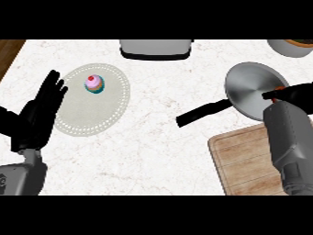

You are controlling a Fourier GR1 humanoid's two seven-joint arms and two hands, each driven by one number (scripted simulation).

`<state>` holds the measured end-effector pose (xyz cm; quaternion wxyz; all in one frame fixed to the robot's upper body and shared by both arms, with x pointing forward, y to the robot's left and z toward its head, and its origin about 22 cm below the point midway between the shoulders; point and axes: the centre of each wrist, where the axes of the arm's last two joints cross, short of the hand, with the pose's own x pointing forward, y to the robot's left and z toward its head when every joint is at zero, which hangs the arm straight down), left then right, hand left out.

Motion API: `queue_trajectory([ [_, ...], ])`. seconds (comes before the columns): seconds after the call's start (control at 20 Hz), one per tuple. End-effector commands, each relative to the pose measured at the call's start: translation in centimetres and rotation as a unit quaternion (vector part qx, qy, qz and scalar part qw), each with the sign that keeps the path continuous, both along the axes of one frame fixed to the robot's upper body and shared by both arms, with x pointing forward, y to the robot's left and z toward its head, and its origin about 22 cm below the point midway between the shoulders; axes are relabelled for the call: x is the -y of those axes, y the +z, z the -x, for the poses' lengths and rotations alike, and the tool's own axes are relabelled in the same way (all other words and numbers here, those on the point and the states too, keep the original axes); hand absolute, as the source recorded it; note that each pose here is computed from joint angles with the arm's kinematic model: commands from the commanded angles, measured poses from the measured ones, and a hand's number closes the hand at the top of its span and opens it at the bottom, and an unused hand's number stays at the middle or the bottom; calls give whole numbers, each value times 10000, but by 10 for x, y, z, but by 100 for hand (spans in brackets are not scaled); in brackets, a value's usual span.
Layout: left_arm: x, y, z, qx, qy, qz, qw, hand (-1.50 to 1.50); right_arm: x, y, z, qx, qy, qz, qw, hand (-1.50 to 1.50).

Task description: Pick the tomato from the cutting board and place it in the pan

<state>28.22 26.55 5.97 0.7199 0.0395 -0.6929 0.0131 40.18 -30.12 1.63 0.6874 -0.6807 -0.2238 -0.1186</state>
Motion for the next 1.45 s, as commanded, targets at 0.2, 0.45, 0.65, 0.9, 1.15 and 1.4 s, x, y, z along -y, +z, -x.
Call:
queue_trajectory([
  [0.2, -11, 0, 4, -69, 111, -28, 9999, 0, -23, 14, 2, 2174, -368, 349, 9748, -150],
  [0.45, 1, -4, 3, -117, 71, 8, 9999, 0, -31, 19, 10, 3032, -455, 264, 9515, -150],
  [0.65, -12, -8, 9, -208, 187, -84, 9996, 0, -38, -1, 31, 3319, -222, 203, 9428, -150],
  [0.9, -3, -6, 1, -153, 82, 22, 9998, 0, -65, -9, 60, 3734, 328, 37, 9271, -150],
  [1.15, -12, -14, 10, -215, 305, -20, 9993, 0, -75, -19, 115, 3788, 525, -70, 9239, -150],
  [1.4, -4, -11, 8, -165, 187, 61, 9997, 0, -90, -18, 154, 3909, 621, -4, 9184, -150],
])
